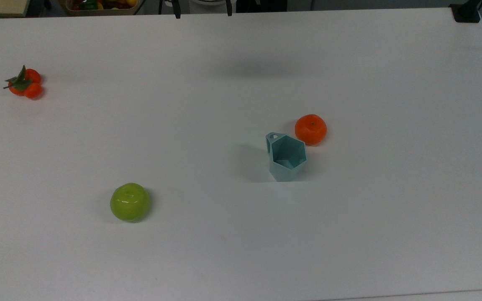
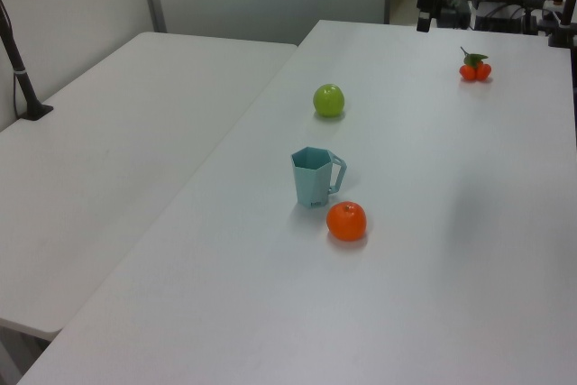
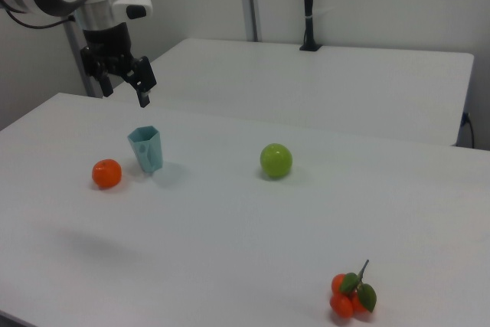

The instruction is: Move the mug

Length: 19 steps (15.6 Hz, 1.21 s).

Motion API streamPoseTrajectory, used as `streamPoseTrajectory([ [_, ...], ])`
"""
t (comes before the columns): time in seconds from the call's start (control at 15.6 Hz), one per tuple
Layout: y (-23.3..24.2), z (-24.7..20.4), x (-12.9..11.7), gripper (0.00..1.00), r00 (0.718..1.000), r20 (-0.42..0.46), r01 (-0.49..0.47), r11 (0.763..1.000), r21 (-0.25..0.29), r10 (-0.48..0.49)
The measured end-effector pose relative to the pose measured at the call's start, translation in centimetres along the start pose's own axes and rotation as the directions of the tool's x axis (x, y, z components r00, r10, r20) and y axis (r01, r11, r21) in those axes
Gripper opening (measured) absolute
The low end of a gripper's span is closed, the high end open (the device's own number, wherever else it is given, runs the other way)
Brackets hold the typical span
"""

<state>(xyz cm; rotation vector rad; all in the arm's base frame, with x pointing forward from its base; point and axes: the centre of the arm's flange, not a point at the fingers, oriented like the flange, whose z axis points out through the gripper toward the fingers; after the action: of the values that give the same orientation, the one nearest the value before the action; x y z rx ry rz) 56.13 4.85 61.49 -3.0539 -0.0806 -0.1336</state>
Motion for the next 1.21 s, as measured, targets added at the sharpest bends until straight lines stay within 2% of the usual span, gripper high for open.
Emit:
streamPoseTrajectory([
  [0.96,0.1,1.0,-0.1,1.0,1.0,0.02,0.007,1.0,0.0,-0.007],
  [1.09,0.1,1.4,-0.1,1.0,0.997,0.029,0.067,0.998,0.002,-0.067],
  [1.21,0.2,1.8,-0.2,1.0,0.983,0.036,0.179,0.984,0.006,-0.179],
])
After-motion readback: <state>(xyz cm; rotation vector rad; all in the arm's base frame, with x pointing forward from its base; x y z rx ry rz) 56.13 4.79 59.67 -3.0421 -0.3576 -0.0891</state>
